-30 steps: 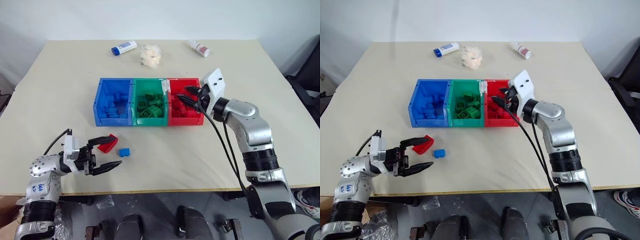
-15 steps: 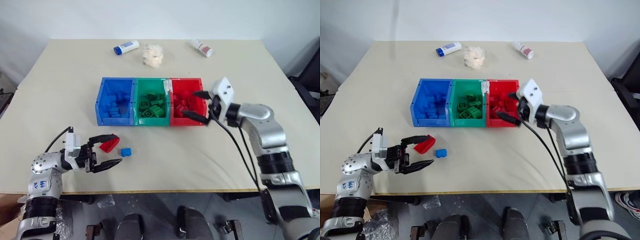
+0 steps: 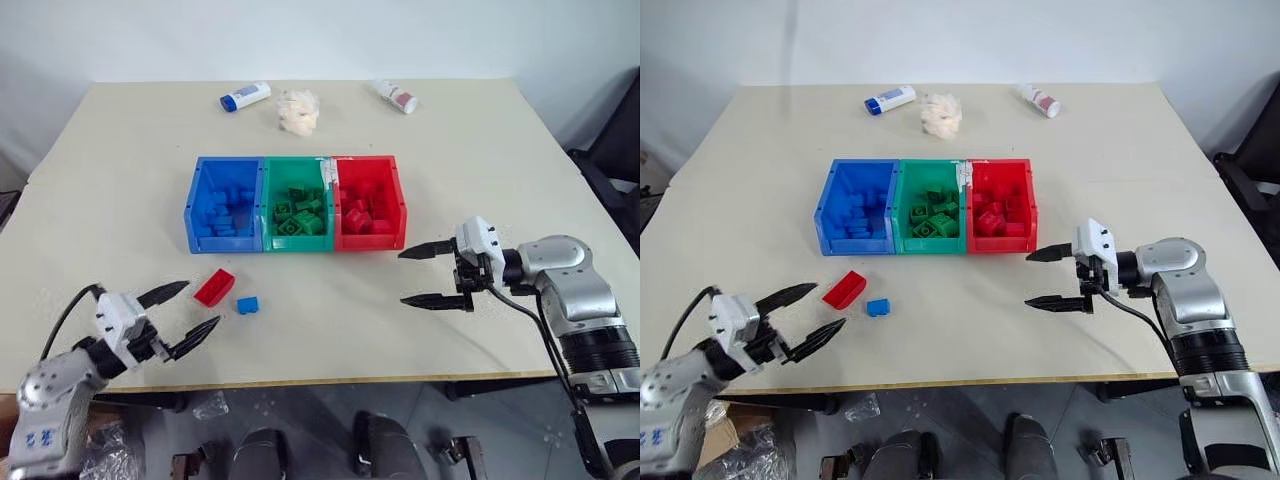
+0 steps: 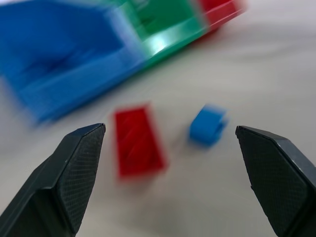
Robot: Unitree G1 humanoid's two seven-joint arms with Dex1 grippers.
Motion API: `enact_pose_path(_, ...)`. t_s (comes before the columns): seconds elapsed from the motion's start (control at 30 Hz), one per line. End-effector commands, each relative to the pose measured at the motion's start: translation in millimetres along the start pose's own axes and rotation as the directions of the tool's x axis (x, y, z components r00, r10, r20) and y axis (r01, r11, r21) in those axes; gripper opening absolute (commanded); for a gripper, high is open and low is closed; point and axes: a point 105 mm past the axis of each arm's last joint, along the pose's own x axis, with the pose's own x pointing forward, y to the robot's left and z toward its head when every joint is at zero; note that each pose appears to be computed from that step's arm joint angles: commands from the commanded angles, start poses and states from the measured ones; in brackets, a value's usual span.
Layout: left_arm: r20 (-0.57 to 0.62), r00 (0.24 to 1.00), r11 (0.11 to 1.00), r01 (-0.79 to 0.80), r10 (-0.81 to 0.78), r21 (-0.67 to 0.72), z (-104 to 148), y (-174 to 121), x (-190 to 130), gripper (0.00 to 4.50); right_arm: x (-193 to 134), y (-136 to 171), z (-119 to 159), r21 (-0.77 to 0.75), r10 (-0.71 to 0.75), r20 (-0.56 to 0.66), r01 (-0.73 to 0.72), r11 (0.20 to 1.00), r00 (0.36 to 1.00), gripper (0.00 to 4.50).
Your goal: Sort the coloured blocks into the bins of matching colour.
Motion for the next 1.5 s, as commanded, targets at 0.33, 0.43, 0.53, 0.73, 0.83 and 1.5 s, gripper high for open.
enact_pose_path(0.33, -0.174, 0.945, 0.961, -0.271, 0.277, 0.06, -6.7, -1.6, -76.2, 4.5, 5.2, -1.0, 15.0, -0.06, 0.12, 0.111, -0.114, 0.992, 0.987, 4.47)
enact_pose_path(0.43, -0.195, 0.952, 0.972, -0.23, 0.235, 0.049, -7.8, -8.1, -76.3, 4.5, 4.5, 1.7, 14.3, -0.064, 0.136, 0.099, -0.13, 0.989, 0.986, 4.47)
enact_pose_path(0.53, -0.185, 0.963, 0.98, -0.194, 0.196, 0.029, -5.6, -13.9, -65.0, 4.5, 2.6, 6.5, 13.1, -0.063, 0.157, 0.086, -0.152, 0.986, 0.984, 4.47)
enact_pose_path(0.73, -0.117, 0.99, 0.997, -0.079, 0.078, -0.012, -1.4, -30.0, -16.1, 4.5, -4.0, 14.4, 14.5, -0.068, 0.177, 0.085, -0.171, 0.983, 0.981, 4.47)
enact_pose_path(0.83, -0.097, 0.994, 0.998, -0.053, 0.056, 0.036, -1.7, -30.0, 17.1, 4.5, -10.5, 18.5, 16.2, -0.05, 0.162, 0.126, -0.156, 0.986, 0.979, 4.47)
enact_pose_path(1.5, -0.182, 0.95, 0.948, 0.28, -0.252, 0.15, -6.8, -38.6, 88.7, 4.5, -17.5, 31.8, 23.2, -0.021, -0.015, 0.185, 0.02, 1.0, 0.983, 4.47)
